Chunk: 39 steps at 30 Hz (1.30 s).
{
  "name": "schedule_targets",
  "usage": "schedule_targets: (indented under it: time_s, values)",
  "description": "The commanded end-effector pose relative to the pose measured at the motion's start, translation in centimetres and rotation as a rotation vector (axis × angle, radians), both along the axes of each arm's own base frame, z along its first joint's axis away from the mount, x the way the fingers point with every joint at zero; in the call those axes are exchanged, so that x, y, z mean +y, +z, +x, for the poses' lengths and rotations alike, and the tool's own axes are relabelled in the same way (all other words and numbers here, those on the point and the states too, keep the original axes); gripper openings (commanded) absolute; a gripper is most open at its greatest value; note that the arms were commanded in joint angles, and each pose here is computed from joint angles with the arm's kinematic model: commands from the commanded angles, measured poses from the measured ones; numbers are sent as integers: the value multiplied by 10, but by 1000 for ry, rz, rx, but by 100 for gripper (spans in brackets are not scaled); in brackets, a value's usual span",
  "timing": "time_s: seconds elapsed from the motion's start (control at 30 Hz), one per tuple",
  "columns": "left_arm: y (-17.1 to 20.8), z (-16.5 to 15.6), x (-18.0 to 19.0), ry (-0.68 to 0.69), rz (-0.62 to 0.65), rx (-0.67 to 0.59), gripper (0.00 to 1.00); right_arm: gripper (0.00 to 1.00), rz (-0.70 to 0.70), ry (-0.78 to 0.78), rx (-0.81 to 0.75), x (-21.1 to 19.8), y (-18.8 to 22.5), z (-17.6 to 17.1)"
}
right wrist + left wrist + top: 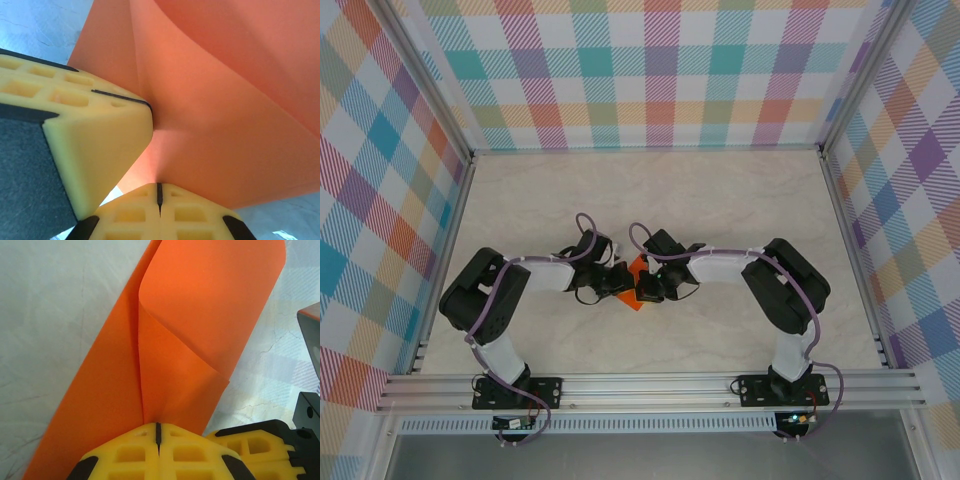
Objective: Fold a paper plane with a square sheet of paper (pick it up from the middle)
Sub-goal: Fold the triangle a second time at the center of the table.
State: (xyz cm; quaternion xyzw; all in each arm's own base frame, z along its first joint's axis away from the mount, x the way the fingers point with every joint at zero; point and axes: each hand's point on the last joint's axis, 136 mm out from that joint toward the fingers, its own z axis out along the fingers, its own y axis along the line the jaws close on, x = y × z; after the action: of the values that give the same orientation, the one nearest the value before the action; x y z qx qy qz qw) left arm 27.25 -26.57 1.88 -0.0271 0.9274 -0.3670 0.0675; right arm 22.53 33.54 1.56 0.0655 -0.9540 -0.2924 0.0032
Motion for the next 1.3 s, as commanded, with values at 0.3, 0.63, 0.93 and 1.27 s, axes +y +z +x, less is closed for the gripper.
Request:
schedule_targets:
  time_s: [0.3,0.63,0.93,1.27]
  values:
    - [-24,-14,6,-10,92,49,0,4,121,41,-11,18,23,-4]
    - [-20,-12,7,-6,92,36,0,4,130,54,4,12,19,-15]
    - [-16,-6,10,-15,135,3,0,4,-57,37,61,-23,-21,-29]
    - [-15,25,7,-60,144,-55,0,3,-234,39,149,-65,-56,-57]
